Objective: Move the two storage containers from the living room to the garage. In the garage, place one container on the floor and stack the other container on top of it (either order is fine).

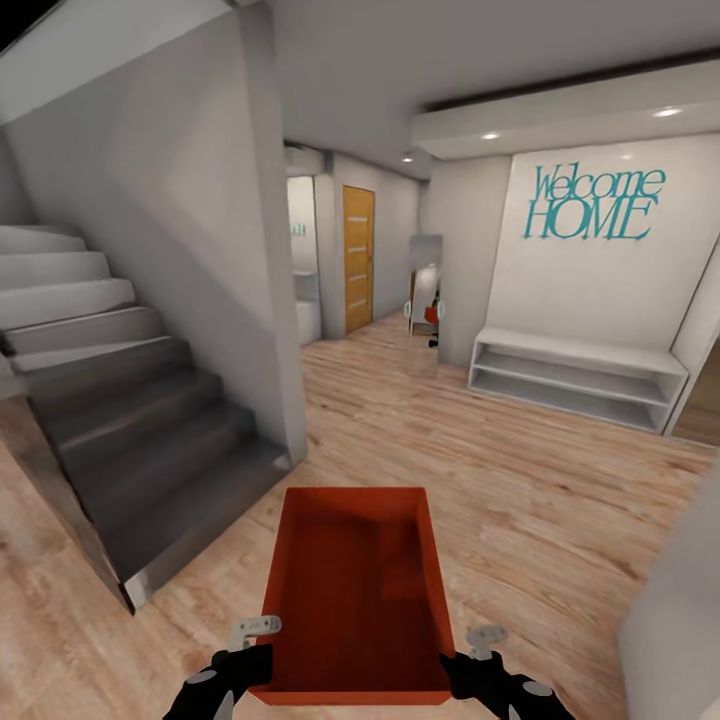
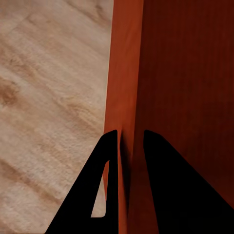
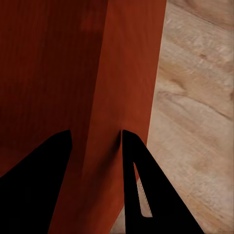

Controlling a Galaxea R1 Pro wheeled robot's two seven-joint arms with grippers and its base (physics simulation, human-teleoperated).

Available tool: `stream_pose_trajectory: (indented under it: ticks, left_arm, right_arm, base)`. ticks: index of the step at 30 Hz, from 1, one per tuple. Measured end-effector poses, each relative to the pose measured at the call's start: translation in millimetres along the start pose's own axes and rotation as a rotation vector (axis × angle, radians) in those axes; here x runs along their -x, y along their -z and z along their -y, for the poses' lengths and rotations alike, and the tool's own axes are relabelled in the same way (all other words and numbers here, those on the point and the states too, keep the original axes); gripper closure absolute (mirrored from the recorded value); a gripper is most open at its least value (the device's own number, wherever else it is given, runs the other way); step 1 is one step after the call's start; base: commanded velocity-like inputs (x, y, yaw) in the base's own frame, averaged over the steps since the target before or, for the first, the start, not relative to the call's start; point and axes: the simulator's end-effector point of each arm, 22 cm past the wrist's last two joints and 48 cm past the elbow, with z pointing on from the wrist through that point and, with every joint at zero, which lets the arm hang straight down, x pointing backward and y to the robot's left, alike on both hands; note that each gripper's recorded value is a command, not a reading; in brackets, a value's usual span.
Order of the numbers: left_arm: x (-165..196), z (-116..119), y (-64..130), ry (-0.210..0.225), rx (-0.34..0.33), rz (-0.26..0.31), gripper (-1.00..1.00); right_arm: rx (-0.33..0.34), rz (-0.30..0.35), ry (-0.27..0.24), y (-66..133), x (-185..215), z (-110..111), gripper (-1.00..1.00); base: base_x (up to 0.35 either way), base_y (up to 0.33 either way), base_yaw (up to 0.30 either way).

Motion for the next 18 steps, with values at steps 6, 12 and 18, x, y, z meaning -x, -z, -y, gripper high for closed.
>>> stream_pose_trajectory:
  ticks: [6,12,18]
  left_arm:
    - [-0.2,-0.3,0.0,0.000,0.000,0.000,1.00]
    - [-0.4,-0.2,-0.1,0.000,0.000,-0.001,1.00]
    - [-0.4,-0.1,-0.1,0.000,0.000,-0.001,1.00]
  right_arm:
    - [0.000,-0.001,0.000,-0.1,-0.1,-0.3,1.00]
    - [0.000,-0.001,0.000,0.0,-0.2,-0.1,1.00]
    - [0.000,-0.001,0.000,0.0,-0.2,-0.1,1.00]
  base:
    - [0.327,-0.101,0.000]
    - [0.327,-0.121,0.000]
    - [0.327,-0.121,0.000]
